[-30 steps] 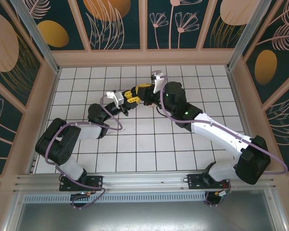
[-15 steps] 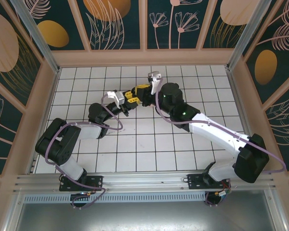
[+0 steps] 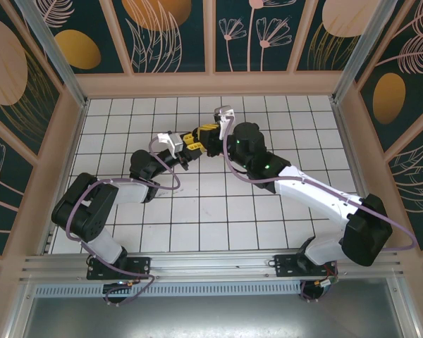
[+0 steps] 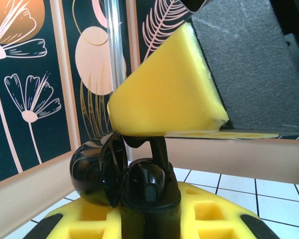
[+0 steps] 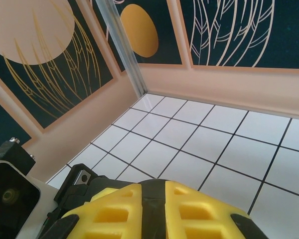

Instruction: Insert the wireless bluetooth earbuds into the charging case

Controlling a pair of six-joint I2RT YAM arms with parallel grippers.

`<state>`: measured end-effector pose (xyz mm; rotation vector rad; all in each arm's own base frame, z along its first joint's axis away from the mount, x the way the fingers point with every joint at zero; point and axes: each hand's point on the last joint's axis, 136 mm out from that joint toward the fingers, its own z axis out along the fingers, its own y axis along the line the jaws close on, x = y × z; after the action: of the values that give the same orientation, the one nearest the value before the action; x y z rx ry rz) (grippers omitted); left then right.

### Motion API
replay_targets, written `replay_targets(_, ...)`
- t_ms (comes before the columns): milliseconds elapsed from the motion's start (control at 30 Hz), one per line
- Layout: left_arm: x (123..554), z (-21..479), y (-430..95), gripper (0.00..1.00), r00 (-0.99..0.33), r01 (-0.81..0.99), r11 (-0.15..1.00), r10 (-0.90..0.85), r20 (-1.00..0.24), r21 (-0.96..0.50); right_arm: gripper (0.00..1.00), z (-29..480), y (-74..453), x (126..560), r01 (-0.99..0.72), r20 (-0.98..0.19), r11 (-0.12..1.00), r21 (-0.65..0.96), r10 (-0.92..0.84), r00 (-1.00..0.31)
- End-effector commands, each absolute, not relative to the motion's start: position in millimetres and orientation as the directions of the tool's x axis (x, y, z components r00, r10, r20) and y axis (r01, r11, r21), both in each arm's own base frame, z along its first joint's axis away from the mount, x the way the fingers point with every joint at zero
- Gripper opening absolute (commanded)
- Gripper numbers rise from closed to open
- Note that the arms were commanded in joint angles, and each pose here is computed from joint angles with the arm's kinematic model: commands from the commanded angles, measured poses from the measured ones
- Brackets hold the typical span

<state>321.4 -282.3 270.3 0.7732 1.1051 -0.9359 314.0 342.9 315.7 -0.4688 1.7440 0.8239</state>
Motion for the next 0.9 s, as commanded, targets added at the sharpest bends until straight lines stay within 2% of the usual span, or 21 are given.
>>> replay_targets(0,311,306,-283,0.00,0.257,0.904,0.408,-0.279,-0.925,0.128,0.15,280,348,297,-0.695,-0.931,0.670,0.260,-0.017,-0.365)
replay_targets(133,311,306,-283,0.00,0.249,0.907,0.405,-0.284,-0.926,0.119,0.17,274,345,297,-0.677,-0.923,0.683,0.275,-0.009,-0.384)
replay_targets(200,312,304,-284,0.00,0.242,0.908,0.403,-0.281,-0.929,0.115,0.21,278,344,298,-0.669,-0.923,0.688,0.279,0.001,-0.384)
replay_targets(500,314,297,-285,0.00,0.223,0.911,0.400,-0.273,-0.936,0.100,0.64,342,331,310,-0.620,-0.933,0.715,0.323,0.132,-0.334)
replay_targets(600,314,293,-286,0.00,0.214,0.913,0.398,-0.270,-0.939,0.094,0.70,370,323,307,-0.617,-0.931,0.705,0.350,0.188,-0.313)
replay_targets(700,314,290,-286,0.00,0.210,0.914,0.395,-0.268,-0.940,0.091,0.72,387,316,307,-0.613,-0.925,0.698,0.370,0.215,-0.314)
replay_targets(867,312,284,-286,0.00,0.201,0.917,0.389,-0.262,-0.944,0.088,0.74,392,308,322,-0.570,-0.894,0.705,0.422,0.218,-0.392)
